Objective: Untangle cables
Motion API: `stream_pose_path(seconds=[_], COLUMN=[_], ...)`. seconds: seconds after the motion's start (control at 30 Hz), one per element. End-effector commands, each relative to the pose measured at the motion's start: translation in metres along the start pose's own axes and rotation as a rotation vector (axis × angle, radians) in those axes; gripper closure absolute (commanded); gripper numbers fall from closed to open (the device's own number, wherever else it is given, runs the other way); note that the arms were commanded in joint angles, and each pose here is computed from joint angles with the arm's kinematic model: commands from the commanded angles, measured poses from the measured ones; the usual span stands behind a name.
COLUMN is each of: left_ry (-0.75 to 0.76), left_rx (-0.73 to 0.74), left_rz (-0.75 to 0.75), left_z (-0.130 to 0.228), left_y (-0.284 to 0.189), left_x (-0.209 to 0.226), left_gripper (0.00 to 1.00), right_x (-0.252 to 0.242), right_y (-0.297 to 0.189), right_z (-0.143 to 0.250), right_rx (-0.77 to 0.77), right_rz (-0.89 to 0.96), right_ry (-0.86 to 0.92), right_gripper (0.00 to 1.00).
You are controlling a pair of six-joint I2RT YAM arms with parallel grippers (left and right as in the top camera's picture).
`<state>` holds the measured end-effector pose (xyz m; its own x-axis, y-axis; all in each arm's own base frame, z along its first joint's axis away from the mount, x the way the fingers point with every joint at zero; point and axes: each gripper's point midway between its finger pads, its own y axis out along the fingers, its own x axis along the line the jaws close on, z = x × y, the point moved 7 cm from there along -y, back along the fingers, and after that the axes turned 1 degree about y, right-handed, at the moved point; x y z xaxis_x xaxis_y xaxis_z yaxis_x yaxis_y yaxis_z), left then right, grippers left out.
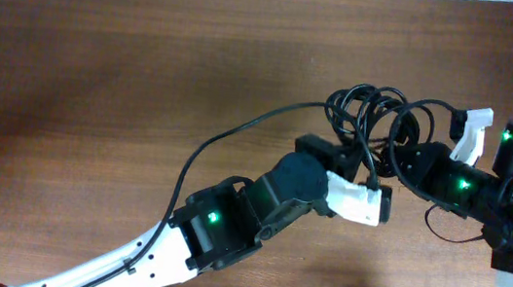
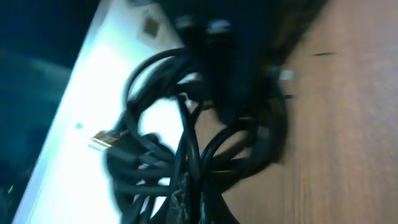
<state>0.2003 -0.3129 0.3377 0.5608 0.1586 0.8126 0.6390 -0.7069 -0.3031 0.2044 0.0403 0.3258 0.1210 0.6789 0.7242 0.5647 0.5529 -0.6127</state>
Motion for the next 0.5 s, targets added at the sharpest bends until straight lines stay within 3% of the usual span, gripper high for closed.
stream_pose_path(seconds=[0.0,0.23,0.47], left_ry=[-0.150,-0.209,-0.413], left_rx=[0.130,0.199,0.336], left_rz=[-0.185,-0.304,-0.481], left_z=[0.014,0.020,0.047], left_y=[0.000,-0.004,-0.013], left_x=[0.025,0.038,0.054], left_gripper=[1.00,1.00,1.00], right_x=[0.012,0.012,0.012], right_y=[-0.008,-0.008,-0.008], right_z=[0.008,0.008,0.008], right_rx=[0.016,0.016,0.014], right_rz=[-0.073,-0.073,-0.074], right_ry=[-0.046,-0.046,-0.047], right_gripper=[0.96,0.96,0.96])
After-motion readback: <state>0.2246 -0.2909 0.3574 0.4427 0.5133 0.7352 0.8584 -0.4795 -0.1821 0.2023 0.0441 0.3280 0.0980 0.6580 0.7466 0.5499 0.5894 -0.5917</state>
